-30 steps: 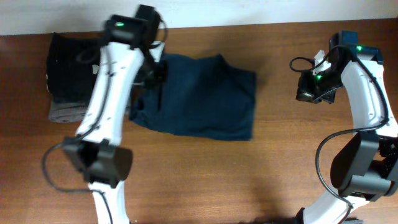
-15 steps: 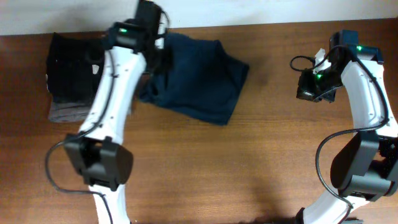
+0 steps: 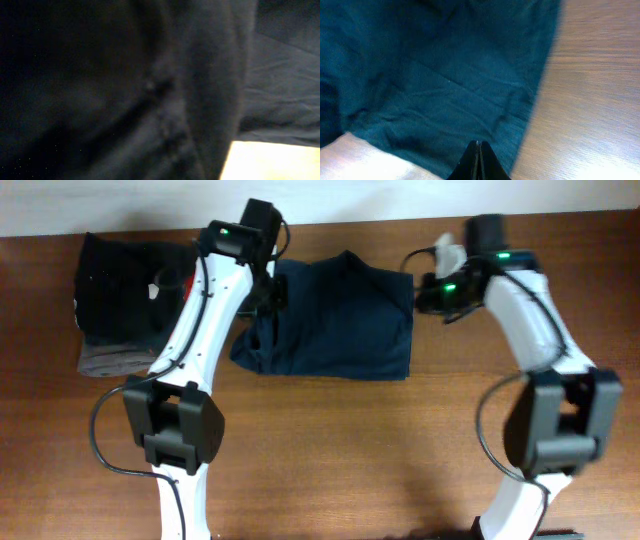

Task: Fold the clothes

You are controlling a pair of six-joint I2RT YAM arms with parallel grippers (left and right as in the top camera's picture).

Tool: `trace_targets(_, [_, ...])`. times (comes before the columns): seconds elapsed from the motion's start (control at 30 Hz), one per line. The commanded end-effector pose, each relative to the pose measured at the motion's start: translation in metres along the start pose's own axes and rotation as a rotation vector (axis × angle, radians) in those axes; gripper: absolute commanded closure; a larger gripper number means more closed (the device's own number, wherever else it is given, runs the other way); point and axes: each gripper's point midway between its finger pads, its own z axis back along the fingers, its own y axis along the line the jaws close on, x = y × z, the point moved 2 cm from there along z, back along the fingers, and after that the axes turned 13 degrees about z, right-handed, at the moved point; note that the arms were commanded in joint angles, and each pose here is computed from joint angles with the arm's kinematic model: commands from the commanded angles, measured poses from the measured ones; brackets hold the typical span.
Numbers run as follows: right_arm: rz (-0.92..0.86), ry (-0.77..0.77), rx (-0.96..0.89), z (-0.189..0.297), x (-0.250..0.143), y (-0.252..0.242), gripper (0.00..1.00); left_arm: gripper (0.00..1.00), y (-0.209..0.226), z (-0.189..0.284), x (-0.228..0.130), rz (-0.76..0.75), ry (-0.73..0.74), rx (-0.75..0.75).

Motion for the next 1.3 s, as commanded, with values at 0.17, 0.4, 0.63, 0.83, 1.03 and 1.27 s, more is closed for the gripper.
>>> trace_targets(0.17, [-0.099,0.249,0.036,-0.096,-0.060,-0.021,0.96,0.98,0.013,0.009,0.009,0.037,-0.029,0.014])
trace_targets(0.4, [-0.204,0.514,0.058,-0.087,-0.117,-0.003,0.96,0.90,0.020,0.011,0.009,0.050,-0.019,0.022])
trace_targets(0.63, [-0.152,0.790,-0.027,-0.065,-0.162,0.027,0.96,0.83,0.023,0.018,0.013,0.073,-0.010,-0.019])
trace_targets(0.83, [-0.079,0.817,-0.037,-0.070,-0.166,0.047,0.96,0.89,0.011,0.018,0.016,0.052,-0.040,-0.040])
trace_targets(1.03, [-0.103,0.828,-0.173,-0.057,-0.167,0.002,0.96,0.46,0.045,0.019,0.014,0.072,-0.036,0.108])
trace_targets(1.27, [-0.285,0.782,-0.172,-0.036,-0.171,-0.055,0.96,0.31,0.061,0.018,0.012,0.100,-0.005,0.133])
